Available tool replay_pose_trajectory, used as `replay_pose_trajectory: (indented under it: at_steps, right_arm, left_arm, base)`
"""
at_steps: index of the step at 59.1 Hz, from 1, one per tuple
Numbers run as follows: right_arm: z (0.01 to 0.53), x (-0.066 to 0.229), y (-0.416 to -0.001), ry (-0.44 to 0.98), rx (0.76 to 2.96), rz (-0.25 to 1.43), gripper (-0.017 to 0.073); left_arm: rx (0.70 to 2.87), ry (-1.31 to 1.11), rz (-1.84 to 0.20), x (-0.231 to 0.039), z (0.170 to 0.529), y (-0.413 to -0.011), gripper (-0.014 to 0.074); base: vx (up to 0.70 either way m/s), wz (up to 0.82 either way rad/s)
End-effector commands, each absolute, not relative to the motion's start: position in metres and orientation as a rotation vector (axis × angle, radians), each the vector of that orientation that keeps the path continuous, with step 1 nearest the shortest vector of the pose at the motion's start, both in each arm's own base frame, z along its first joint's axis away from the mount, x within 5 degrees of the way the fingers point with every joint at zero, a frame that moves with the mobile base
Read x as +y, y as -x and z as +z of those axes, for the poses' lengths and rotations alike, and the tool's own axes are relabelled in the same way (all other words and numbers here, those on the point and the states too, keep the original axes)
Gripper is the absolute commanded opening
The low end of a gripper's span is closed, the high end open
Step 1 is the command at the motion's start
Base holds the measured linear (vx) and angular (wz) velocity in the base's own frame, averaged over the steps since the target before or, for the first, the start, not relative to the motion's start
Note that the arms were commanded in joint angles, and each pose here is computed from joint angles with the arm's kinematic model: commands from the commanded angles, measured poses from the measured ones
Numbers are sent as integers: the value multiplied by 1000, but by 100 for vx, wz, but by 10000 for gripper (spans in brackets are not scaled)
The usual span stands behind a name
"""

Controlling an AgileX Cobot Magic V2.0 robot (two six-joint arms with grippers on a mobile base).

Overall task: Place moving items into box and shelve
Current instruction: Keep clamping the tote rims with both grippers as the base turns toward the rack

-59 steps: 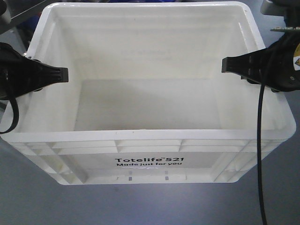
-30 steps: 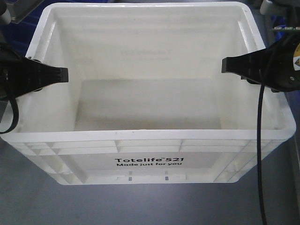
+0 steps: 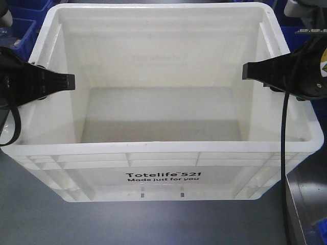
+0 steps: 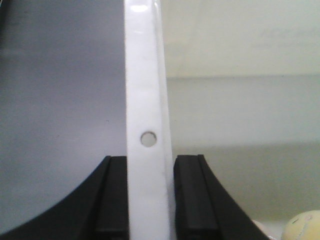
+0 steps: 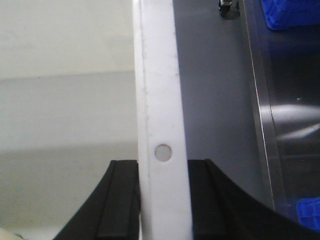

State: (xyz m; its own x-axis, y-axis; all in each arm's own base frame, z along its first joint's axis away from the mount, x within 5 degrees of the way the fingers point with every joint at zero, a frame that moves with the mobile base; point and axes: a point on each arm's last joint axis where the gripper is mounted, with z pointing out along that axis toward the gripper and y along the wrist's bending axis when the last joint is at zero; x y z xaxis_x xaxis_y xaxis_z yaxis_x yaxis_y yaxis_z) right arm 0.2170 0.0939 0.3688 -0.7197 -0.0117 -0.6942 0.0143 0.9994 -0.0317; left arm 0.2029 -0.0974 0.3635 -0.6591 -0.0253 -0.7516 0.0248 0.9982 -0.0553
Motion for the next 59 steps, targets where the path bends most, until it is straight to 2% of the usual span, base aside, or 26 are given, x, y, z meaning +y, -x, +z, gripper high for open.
replay_pose_trajectory:
  at_steps: [1, 59]
  right_arm:
    - [395, 89, -217, 32, 2214, -36, -11]
    - [395, 89, -217, 32, 2214, -36, -11]
  left_arm:
    - [2097, -52, -136, -97, 394, -202, 109]
    - [2096, -52, -137, -97, 394, -202, 109]
  base:
    - [18, -24]
    - [28, -5]
